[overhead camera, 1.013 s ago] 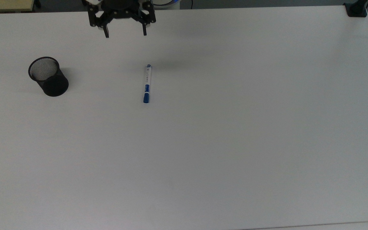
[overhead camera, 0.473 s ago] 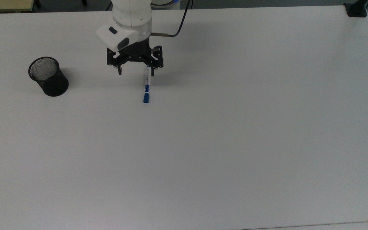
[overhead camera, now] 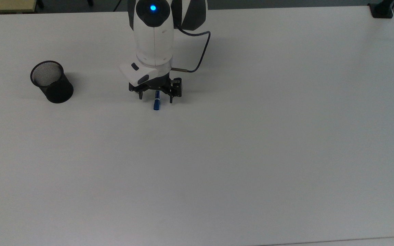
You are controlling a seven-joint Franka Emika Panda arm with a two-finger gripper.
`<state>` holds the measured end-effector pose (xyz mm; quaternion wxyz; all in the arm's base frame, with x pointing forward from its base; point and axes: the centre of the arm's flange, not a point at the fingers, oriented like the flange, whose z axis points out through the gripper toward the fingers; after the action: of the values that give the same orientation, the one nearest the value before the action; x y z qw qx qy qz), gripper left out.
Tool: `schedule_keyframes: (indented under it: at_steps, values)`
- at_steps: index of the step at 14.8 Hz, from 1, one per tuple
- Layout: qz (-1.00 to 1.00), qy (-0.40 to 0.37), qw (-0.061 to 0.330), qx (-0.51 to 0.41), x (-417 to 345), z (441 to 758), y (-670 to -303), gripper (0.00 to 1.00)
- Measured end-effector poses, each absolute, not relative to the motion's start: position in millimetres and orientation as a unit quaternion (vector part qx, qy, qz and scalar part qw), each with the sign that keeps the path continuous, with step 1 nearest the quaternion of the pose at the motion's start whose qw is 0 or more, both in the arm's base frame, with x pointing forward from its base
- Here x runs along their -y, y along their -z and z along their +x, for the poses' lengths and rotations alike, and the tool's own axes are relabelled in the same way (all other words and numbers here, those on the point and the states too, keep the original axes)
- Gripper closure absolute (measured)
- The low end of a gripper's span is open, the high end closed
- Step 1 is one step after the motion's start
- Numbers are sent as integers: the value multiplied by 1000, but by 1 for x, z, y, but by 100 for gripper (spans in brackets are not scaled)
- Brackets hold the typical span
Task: Insert the marker
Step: 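Close the gripper on the marker near its blue cap end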
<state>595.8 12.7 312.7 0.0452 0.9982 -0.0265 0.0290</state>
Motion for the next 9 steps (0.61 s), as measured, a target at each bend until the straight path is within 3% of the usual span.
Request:
schedule_keyframes:
  at_steps: [2, 4, 9]
  values:
    - [998, -23, 45, 30, -13, 596, -302, 15]
    - [998, -24, 45, 40, -13, 597, -302, 19]
    - [995, -44, 41, 76, -13, 605, -312, 74]
